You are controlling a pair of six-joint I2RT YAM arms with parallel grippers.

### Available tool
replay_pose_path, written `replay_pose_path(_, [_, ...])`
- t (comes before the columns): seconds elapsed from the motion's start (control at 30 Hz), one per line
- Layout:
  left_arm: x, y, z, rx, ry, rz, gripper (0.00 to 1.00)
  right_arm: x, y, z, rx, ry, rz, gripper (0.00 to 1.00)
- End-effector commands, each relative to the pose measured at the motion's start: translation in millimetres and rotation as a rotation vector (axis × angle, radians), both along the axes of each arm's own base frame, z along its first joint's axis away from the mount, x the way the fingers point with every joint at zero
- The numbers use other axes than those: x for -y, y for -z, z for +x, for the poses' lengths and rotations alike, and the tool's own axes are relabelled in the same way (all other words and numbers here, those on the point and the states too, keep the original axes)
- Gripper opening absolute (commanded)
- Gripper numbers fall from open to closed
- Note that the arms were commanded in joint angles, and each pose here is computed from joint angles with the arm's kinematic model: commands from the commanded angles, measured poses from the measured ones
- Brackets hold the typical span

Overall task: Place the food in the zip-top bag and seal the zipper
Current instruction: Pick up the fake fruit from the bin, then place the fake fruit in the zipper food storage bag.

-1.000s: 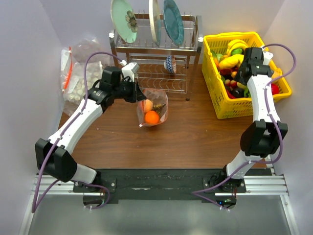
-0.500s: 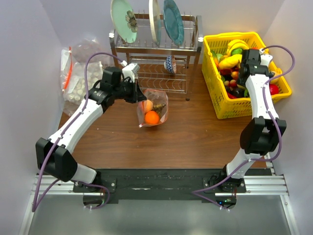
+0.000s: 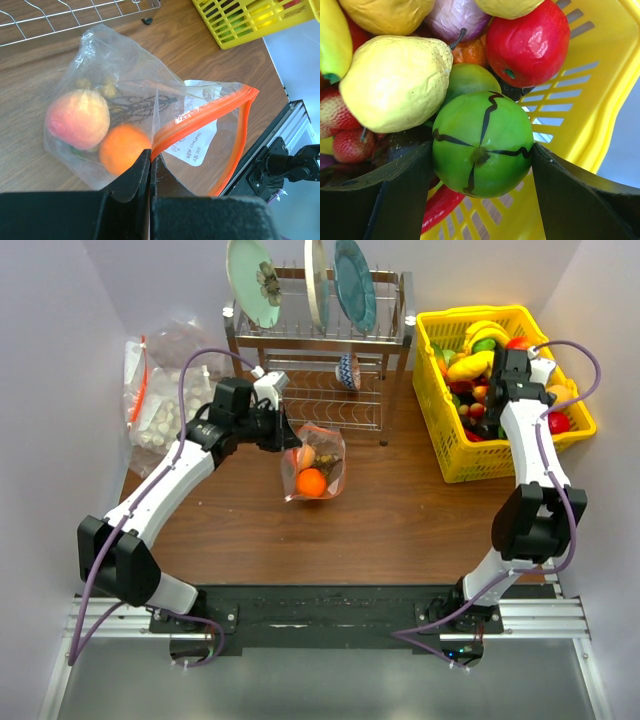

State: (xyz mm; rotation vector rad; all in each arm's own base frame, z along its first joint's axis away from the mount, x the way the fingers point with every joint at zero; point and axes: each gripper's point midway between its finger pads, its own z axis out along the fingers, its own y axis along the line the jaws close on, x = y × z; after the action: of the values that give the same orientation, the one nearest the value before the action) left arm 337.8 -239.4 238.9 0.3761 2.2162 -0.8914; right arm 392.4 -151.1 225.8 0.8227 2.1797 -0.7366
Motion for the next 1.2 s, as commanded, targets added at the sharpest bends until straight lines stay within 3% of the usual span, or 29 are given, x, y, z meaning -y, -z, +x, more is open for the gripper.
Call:
replay_pose_path(0.0, [2, -11, 6, 0.048, 0.004, -0.006, 0.00, -17, -30, -8, 0.105, -0.041, 0.086, 0.60])
replay_pose_path(0.3, [1, -12, 7, 0.054, -0.008, -0.001, 0.00, -60, -91, 5, 0.302, -0.241, 0.247, 0.55])
replay_pose_path(0.43, [1, -12, 8, 0.053, -0.013, 0.002, 0.00, -106, -115, 18, 0.425, -0.447, 0.402, 0.52])
replay_pose_path(0.7, [7, -16, 9, 0.047, -0.014, 0.015, 0.00, -177, -161, 5, 0.544, -0.764, 0.565, 0.48])
replay_pose_path(1.0, [17, -17, 13, 0.036, -0.032, 0.030, 0.00, -313, -154, -42, 0.489, -1.179, 0.792, 0.47])
replay_pose_path(1.17, [16, -17, 15, 0.018, -0.054, 0.044, 0.00, -372, -129, -74, 0.434, -1.328, 0.876, 0.46])
